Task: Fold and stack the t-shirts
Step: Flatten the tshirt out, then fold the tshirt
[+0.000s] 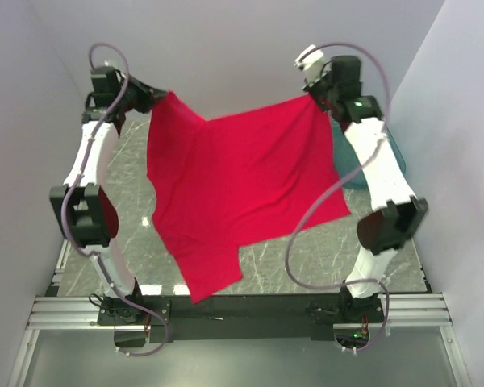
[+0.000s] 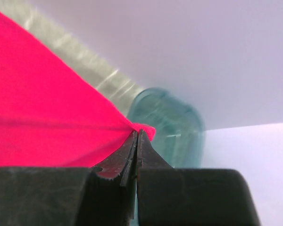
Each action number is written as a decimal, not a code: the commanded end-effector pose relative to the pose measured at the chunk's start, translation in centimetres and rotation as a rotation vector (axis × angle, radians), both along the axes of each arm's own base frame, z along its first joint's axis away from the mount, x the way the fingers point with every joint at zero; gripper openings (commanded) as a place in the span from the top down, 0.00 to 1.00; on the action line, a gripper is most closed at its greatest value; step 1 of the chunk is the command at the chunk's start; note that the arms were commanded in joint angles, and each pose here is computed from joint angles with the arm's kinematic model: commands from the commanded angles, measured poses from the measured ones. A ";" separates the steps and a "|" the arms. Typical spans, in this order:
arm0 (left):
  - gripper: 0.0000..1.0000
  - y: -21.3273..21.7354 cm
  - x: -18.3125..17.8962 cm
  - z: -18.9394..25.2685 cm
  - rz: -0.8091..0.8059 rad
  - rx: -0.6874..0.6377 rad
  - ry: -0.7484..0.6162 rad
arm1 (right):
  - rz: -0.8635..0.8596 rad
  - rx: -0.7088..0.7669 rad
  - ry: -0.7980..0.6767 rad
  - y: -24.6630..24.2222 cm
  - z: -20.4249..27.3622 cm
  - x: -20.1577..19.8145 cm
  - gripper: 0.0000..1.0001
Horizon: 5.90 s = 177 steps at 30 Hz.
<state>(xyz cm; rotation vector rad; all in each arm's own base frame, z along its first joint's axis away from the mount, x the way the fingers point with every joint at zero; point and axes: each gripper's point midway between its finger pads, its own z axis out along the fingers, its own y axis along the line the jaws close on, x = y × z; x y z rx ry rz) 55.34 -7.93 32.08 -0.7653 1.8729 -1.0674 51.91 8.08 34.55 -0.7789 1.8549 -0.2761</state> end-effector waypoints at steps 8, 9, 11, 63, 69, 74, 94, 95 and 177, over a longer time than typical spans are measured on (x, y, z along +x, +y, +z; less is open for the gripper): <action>1.00 1.6 -14.5 27.7 0.079 -0.039 -0.579 | 0.001 0.166 -0.594 -3.2 26.1 -17.0 1.00; 0.99 1.9 -15.7 29.1 0.087 -0.045 -0.617 | 0.002 0.174 -0.638 -3.5 27.6 -18.5 1.00; 0.99 3.3 -18.9 32.1 0.128 -0.058 -0.690 | 0.006 0.190 -0.747 -4.4 30.7 -22.6 1.00; 0.99 11.2 7.6 -14.5 0.279 -0.073 -0.026 | 0.025 0.214 0.005 4.8 -14.0 8.2 1.00; 0.99 11.6 10.0 -15.2 0.265 -0.052 -0.022 | -0.009 0.190 0.001 4.6 -14.7 10.6 1.00; 0.99 12.0 10.5 -13.9 0.265 -0.035 -0.054 | -0.034 0.178 -0.017 4.1 -14.5 11.0 1.00; 0.99 9.5 6.3 -8.1 0.123 -0.006 -0.160 | 0.004 0.223 -0.028 3.1 -12.8 6.8 1.00; 0.99 9.4 5.7 -8.9 0.119 -0.003 -0.141 | 0.002 0.230 -0.030 2.9 -12.7 6.7 1.00; 0.99 5.1 -9.4 -6.1 -0.017 0.083 -0.190 | -0.096 0.214 0.168 0.3 -21.2 8.6 1.00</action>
